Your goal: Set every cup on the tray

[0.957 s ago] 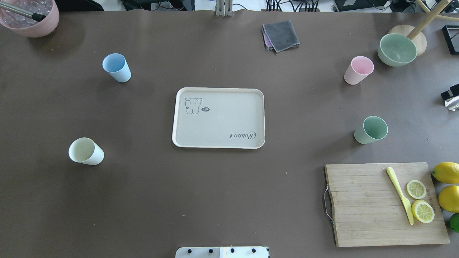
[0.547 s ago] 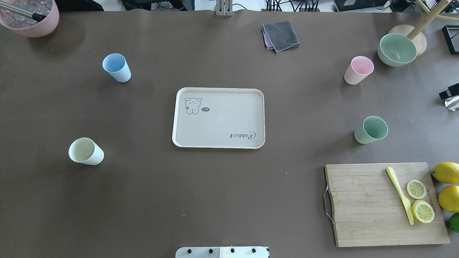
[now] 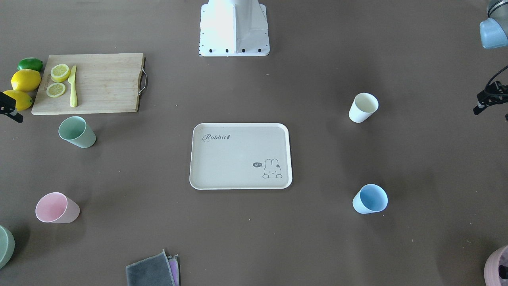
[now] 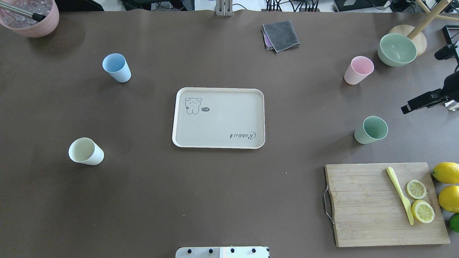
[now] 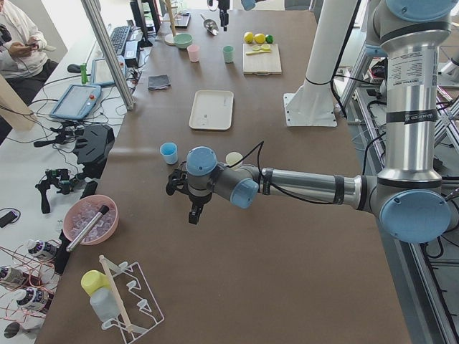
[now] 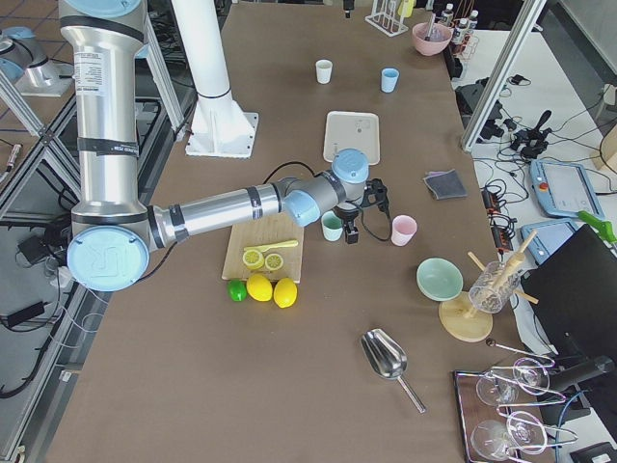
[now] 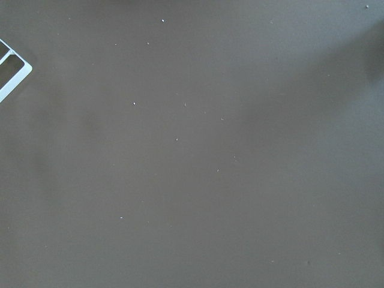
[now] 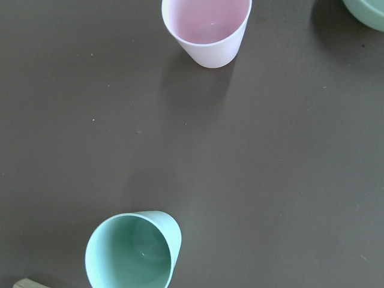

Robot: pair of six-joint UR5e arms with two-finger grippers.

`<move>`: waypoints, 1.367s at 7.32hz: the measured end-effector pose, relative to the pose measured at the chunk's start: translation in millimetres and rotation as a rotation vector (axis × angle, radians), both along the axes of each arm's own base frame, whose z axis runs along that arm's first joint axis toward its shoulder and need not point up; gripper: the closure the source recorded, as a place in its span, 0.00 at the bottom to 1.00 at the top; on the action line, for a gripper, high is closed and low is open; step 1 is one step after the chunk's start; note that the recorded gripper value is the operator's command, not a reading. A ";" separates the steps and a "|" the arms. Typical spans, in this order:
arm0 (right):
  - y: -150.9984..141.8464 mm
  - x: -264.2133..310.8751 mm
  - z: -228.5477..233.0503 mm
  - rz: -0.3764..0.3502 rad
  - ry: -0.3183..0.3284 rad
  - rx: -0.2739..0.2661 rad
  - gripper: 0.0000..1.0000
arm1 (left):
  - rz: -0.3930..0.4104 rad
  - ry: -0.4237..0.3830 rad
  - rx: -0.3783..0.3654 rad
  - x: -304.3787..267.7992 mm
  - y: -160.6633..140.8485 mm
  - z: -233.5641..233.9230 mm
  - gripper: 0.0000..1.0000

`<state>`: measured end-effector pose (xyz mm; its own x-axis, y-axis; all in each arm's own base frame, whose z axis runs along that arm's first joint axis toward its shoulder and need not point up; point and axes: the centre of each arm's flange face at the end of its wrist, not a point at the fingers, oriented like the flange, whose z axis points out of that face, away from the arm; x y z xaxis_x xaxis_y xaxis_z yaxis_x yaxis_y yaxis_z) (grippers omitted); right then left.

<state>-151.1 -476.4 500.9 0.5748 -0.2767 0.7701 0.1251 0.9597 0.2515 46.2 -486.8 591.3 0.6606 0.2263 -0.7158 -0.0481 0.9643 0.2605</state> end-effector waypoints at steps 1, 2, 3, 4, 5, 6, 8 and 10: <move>4.9 -18.5 1.0 -0.015 0.015 -0.002 0.06 | 0.001 0.000 -0.002 0.4 -0.6 1.1 0.02; 8.0 -32.8 5.4 -0.028 0.034 -0.005 0.06 | 0.001 0.000 -0.002 0.6 -1.1 1.1 0.02; 8.5 -42.1 13.6 -0.036 0.050 -0.015 0.08 | 0.000 0.000 -0.001 0.9 -1.9 0.3 0.02; 6.3 -48.1 21.3 -0.041 0.062 -0.025 0.08 | -0.007 0.002 -0.005 1.1 -2.9 -1.0 0.02; 2.8 -53.7 25.6 -0.046 0.068 -0.033 0.09 | -0.022 0.007 -0.017 2.1 -4.8 -4.0 0.02; -0.5 -59.8 25.2 -0.046 0.067 -0.042 0.10 | -0.034 0.011 -0.027 3.2 -6.9 -6.9 0.02; -1.5 -74.9 23.3 -0.044 0.066 -0.070 0.25 | -0.041 0.011 -0.032 4.2 -8.3 -8.2 0.02; -1.4 -82.8 32.1 -0.051 0.075 -0.090 0.77 | -0.043 0.010 -0.034 4.4 -8.6 -8.1 0.02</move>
<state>-233.9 -477.8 533.0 0.6189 -0.2388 0.7483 0.1898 0.9699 0.1525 50.6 -495.4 583.2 0.6616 0.1731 -0.7296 -0.0040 0.9738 0.2274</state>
